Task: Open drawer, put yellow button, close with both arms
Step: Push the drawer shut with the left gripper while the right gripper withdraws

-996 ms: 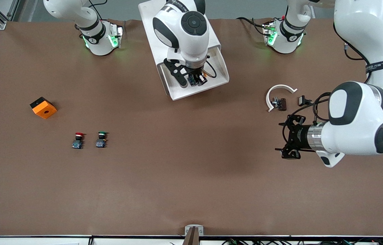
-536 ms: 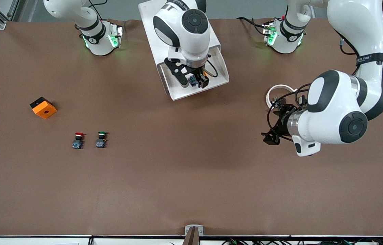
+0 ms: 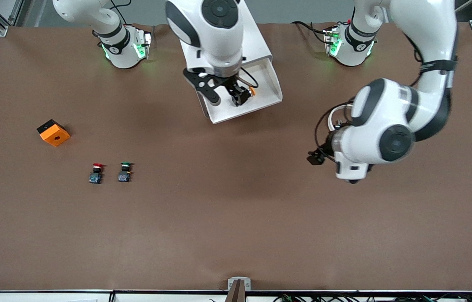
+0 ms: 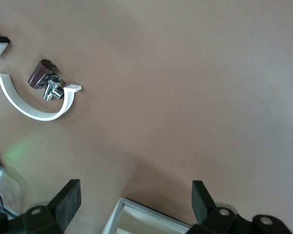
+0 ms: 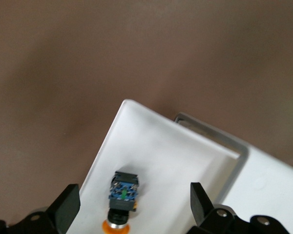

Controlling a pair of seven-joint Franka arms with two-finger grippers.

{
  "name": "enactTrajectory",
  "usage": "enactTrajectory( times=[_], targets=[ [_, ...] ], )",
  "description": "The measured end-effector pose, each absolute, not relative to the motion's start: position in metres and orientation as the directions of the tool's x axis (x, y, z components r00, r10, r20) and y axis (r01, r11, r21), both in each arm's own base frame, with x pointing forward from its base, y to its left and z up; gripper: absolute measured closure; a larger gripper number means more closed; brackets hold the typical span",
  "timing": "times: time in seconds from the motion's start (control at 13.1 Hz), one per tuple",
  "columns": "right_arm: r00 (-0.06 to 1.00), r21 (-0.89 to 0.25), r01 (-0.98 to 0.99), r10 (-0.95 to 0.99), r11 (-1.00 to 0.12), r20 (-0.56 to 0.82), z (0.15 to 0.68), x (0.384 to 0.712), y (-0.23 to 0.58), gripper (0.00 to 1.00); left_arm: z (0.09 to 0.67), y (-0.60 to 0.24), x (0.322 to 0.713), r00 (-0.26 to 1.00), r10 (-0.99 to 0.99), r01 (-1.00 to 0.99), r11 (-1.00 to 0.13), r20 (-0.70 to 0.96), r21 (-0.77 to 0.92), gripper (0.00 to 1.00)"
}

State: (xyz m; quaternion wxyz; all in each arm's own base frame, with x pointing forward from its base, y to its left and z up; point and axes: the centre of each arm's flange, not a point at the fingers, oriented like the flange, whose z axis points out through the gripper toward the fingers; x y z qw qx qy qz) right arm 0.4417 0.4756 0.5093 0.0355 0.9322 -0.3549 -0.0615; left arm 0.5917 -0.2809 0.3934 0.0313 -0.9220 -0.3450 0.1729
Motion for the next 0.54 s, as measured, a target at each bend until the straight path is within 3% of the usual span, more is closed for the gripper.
enactTrajectory(
  times=[0.54],
  targets=[
    [0.909,0.078,-0.368,-0.376,-0.927,-0.180,0.591,0.496,0.311,0.00,0.368,-0.408,0.513,0.805,0.570,0.562,-0.822,-0.167,-0.094,0.00]
  ],
)
